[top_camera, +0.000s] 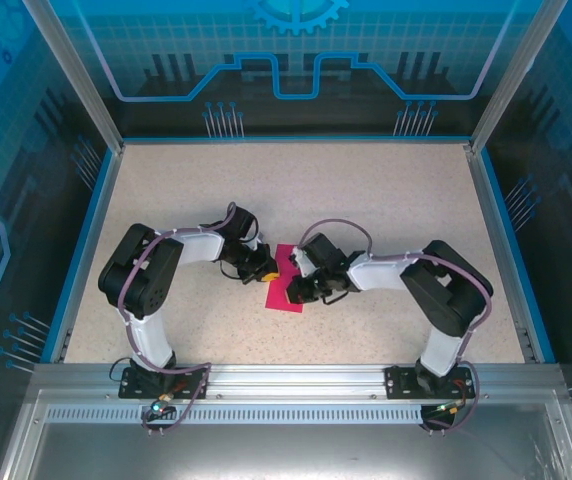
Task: Fold a paper plane with a square sheet of paper (pick it up from the middle)
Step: Fold the square sheet of paper in half at the center of the table, then rotate the square sheet of paper at the center of the table.
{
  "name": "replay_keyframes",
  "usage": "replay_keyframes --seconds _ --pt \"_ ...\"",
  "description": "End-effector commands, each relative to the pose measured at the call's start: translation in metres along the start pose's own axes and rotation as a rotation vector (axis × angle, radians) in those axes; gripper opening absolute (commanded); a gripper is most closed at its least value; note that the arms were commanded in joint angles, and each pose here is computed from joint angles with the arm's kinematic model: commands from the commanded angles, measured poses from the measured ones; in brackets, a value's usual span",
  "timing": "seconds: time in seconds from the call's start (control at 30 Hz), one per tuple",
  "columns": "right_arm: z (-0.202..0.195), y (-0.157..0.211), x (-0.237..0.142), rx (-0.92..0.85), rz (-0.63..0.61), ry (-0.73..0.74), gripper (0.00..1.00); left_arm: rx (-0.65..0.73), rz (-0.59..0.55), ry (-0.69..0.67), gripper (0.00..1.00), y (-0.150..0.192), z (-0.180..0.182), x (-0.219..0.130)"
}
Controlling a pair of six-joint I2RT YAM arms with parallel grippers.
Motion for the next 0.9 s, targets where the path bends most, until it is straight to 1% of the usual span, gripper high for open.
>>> replay_keyframes --seconds 0.0,0.1,0.17,0.23,0.33,0.37,0.43,0.5,0.63,0.77,0.87 --pt "-0.027 0.051 -0.005 0.036 0.168 0.076 0.00 -0.177 0.066 -0.450 0.00 0.031 0.090 0.026" --pt "-0.028 0.062 -0.014 0.026 0.166 0.062 0.00 -0.160 0.061 -0.438 0.00 0.027 0.085 0.026" --pt "-0.026 0.056 -0.024 0.019 0.133 0.081 0.00 -0.132 0.056 -0.415 0.00 0.022 0.079 0.025" --pt "-0.018 0.038 -0.039 0.025 0.058 0.068 0.00 -0.088 0.044 -0.384 0.00 0.015 0.068 0.023" --pt "-0.004 -0.003 -0.064 0.032 -0.097 0.028 0.00 -0.001 0.021 -0.324 0.00 0.001 0.045 0.018" --pt "-0.001 -0.016 -0.069 0.033 -0.135 0.028 0.00 0.035 0.015 -0.304 0.00 -0.003 0.036 0.015" --pt "0.002 -0.042 -0.071 0.037 -0.174 0.041 0.00 0.085 -0.001 -0.272 0.00 -0.011 0.022 0.010" --pt "0.004 -0.064 -0.064 0.042 -0.172 0.072 0.00 0.127 -0.011 -0.237 0.00 -0.016 0.009 0.005" --pt "-0.008 -0.094 -0.038 0.086 -0.134 0.159 0.00 0.175 -0.032 -0.175 0.00 -0.024 -0.009 -0.001" --pt "-0.017 -0.112 -0.017 0.114 -0.102 0.202 0.00 0.174 -0.046 -0.123 0.00 -0.027 -0.020 -0.004" --pt "-0.027 -0.116 -0.008 0.150 -0.088 0.246 0.00 0.170 -0.052 -0.094 0.00 -0.026 -0.025 -0.006"
Point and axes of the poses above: each hand's point on the last joint's axis, 136 mm out from that joint toward the fingers, its own x axis out along the fingers, its own z axis along the line the jaws close on, y = z × x, the point moved 8 cm from there along -x, back along the fingers, and after that the axes turned 5 degrees about x, right-handed, at the moved point
